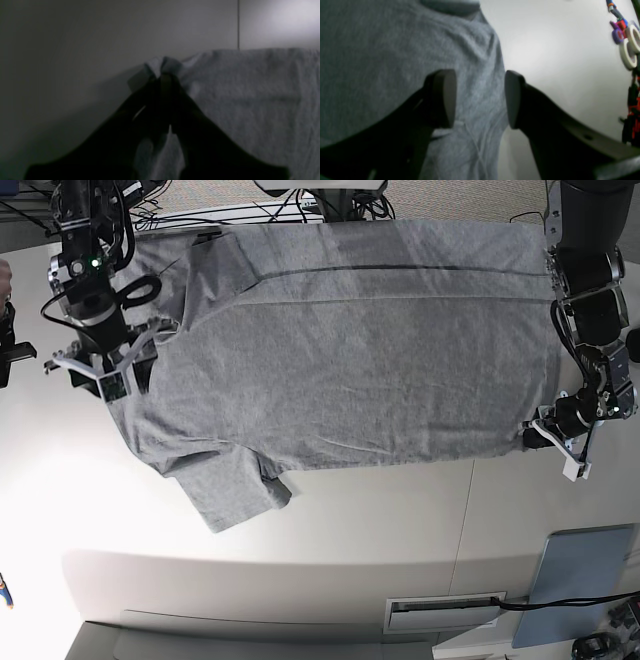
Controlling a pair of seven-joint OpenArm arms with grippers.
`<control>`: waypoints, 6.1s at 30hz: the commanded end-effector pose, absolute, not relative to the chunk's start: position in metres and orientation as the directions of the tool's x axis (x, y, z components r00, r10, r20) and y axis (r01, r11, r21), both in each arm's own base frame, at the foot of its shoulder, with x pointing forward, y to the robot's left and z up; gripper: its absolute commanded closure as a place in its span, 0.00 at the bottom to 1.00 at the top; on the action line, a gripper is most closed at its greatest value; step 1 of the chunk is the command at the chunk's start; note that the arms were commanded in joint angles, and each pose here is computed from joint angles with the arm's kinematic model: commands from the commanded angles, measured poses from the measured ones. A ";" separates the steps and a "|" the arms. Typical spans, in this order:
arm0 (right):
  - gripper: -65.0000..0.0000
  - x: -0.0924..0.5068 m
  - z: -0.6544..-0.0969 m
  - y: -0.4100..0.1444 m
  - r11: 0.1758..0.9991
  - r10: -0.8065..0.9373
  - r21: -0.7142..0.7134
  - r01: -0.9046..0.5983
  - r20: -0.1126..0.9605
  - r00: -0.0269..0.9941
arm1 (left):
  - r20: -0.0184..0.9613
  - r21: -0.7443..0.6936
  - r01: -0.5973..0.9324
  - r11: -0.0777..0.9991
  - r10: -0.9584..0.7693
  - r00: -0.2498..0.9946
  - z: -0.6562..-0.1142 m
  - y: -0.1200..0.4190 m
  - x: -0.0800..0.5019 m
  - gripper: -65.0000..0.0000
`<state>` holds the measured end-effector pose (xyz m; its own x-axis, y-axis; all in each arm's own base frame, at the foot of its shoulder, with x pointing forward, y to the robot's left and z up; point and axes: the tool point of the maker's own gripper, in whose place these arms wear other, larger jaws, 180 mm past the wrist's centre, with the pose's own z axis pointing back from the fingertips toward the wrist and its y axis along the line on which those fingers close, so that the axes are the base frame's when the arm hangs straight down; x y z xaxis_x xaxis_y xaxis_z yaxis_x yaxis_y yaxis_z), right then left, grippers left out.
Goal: Fold the T-shirt properly
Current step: 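Grasp the shirt's hem corners with both grippers, then lift the hem with both grippers and fold it over toward the collar, then hold the folded strip with both grippers and smooth it flat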
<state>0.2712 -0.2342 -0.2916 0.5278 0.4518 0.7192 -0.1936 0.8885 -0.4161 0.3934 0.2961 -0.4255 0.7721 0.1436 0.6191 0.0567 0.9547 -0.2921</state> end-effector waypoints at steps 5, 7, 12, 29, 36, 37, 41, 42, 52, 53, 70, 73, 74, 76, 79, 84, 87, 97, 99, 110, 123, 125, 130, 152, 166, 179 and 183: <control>0.52 0.305 -0.287 -0.244 0.899 0.435 -0.397 -0.187 0.749 0.500 | 0.610 -0.275 0.067 0.959 0.120 0.783 -0.420 0.302 0.395 1.00; 0.52 0.323 -0.290 -0.251 0.912 0.407 -0.368 -0.179 0.760 0.507 | 0.608 -0.275 0.067 0.959 0.120 0.785 -0.420 0.301 0.395 1.00; 0.52 0.372 -0.300 -0.273 0.954 0.297 -0.264 -0.143 0.771 0.563 | 0.606 -0.275 0.067 0.959 0.119 0.786 -0.420 0.301 0.394 1.00; 0.52 0.481 -0.374 -0.218 0.982 0.157 0.004 -0.189 0.543 0.825 | 0.605 -0.274 0.066 0.959 0.119 0.787 -0.420 0.302 0.394 1.00; 0.54 0.471 -0.395 -0.209 0.983 0.136 0.042 -0.178 0.482 0.866 | 0.606 -0.275 0.066 0.959 0.119 0.787 -0.420 0.301 0.394 1.00; 0.58 0.470 -0.395 -0.209 0.983 0.137 0.042 -0.178 0.478 0.868 | 0.606 -0.275 0.066 0.959 0.120 0.786 -0.420 0.301 0.394 1.00; 0.92 0.472 -0.394 -0.208 0.983 0.136 0.042 -0.179 0.488 0.862 | 0.627 -0.276 0.066 0.959 0.127 0.769 -0.417 0.302 0.398 1.00; 1.00 0.473 -0.393 -0.208 0.983 0.136 0.041 -0.179 0.494 0.859 | 0.632 -0.276 0.066 0.959 0.129 0.764 -0.416 0.302 0.399 1.00; 1.00 0.496 -0.340 -0.201 0.966 0.243 -0.075 -0.247 0.587 0.772 | 0.657 -0.252 0.105 0.962 0.091 0.749 -0.391 0.303 0.407 1.00; 1.00 0.494 -0.335 -0.200 0.964 0.253 -0.091 -0.248 0.590 0.767 | 0.656 -0.259 0.112 0.959 0.090 0.750 -0.386 0.302 0.406 1.00; 1.00 0.354 -0.323 -0.238 0.954 0.294 -0.248 -0.171 0.651 0.700 | 0.702 -0.237 0.174 0.956 0.044 0.711 -0.351 0.295 0.302 1.00; 1.00 0.328 -0.317 -0.243 0.953 0.291 -0.261 -0.151 0.660 0.693 | 0.709 -0.264 0.173 0.949 0.070 0.701 -0.349 0.298 0.285 1.00; 1.00 0.319 -0.316 -0.244 0.952 0.293 -0.267 -0.149 0.660 0.692 | 0.710 -0.279 0.177 0.944 0.079 0.699 -0.349 0.298 0.278 1.00; 1.00 0.302 -0.316 -0.244 0.949 0.302 -0.275 -0.154 0.654 0.694 | 0.709 -0.301 0.175 0.937 0.097 0.699 -0.350 0.301 0.266 1.00; 1.00 0.279 -0.320 -0.238 0.944 0.320 -0.279 -0.178 0.635 0.703 | 0.687 -0.316 0.153 0.936 0.114 0.718 -0.358 0.304 0.251 1.00; 1.00 0.254 -0.327 -0.235 0.939 0.331 -0.289 -0.188 0.603 0.726 | 0.647 -0.330 0.135 0.934 0.119 0.753 -0.371 0.304 0.230 1.00; 1.00 0.244 -0.332 -0.243 0.933 0.332 -0.319 -0.169 0.575 0.747 | 0.640 -0.330 0.158 0.931 0.097 0.762 -0.374 0.301 0.222 1.00; 1.00 0.222 -0.346 -0.250 0.925 0.336 -0.335 -0.180 0.498 0.800 | 0.633 -0.335 0.158 0.929 0.097 0.768 -0.376 0.300 0.219 1.00; 1.00 0.222 -0.346 -0.253 0.921 0.336 -0.351 -0.171 0.492 0.803 | 0.633 -0.335 0.158 0.929 0.097 0.768 -0.376 0.300 0.219 1.00; 1.00 0.214 -0.350 -0.256 0.920 0.326 -0.352 -0.171 0.450 0.831 | 0.632 -0.335 0.158 0.929 0.097 0.769 -0.376 0.300 0.218 1.00; 0.82 0.210 -0.354 -0.253 0.904 0.380 -0.358 -0.233 0.423 0.823 | 0.628 -0.335 0.158 0.929 0.095 0.773 -0.377 0.300 0.218 1.00; 0.68 0.208 -0.354 -0.253 0.905 0.375 -0.357 -0.230 0.420 0.827 | 0.628 -0.335 0.158 0.929 0.094 0.773 -0.377 0.300 0.218 1.00; 0.64 0.205 -0.356 -0.256 0.911 0.353 -0.356 -0.208 0.410 0.841 | 0.626 -0.333 0.158 0.930 0.093 0.774 -0.377 0.300 0.217 1.00; 0.64 0.208 -0.354 -0.257 0.916 0.337 -0.356 -0.186 0.428 0.839 | 0.512 -0.363 0.143 0.921 0.069 0.856 -0.364 0.308 0.182 1.00; 0.64 0.209 -0.353 -0.257 0.916 0.338 -0.356 -0.186 0.434 0.835 | 0.487 -0.288 0.055 0.956 0.097 0.868 -0.384 0.322 0.167 0.57; 0.64 0.209 -0.353 -0.256 0.916 0.340 -0.356 -0.187 0.436 0.833 | 0.447 -0.203 -0.106 0.973 0.189 0.875 -0.416 0.330 0.152 0.51; 0.64 0.211 -0.352 -0.258 0.913 0.346 -0.362 -0.189 0.438 0.830 | 0.434 -0.259 -0.134 0.957 0.239 0.869 -0.423 0.322 0.148 0.51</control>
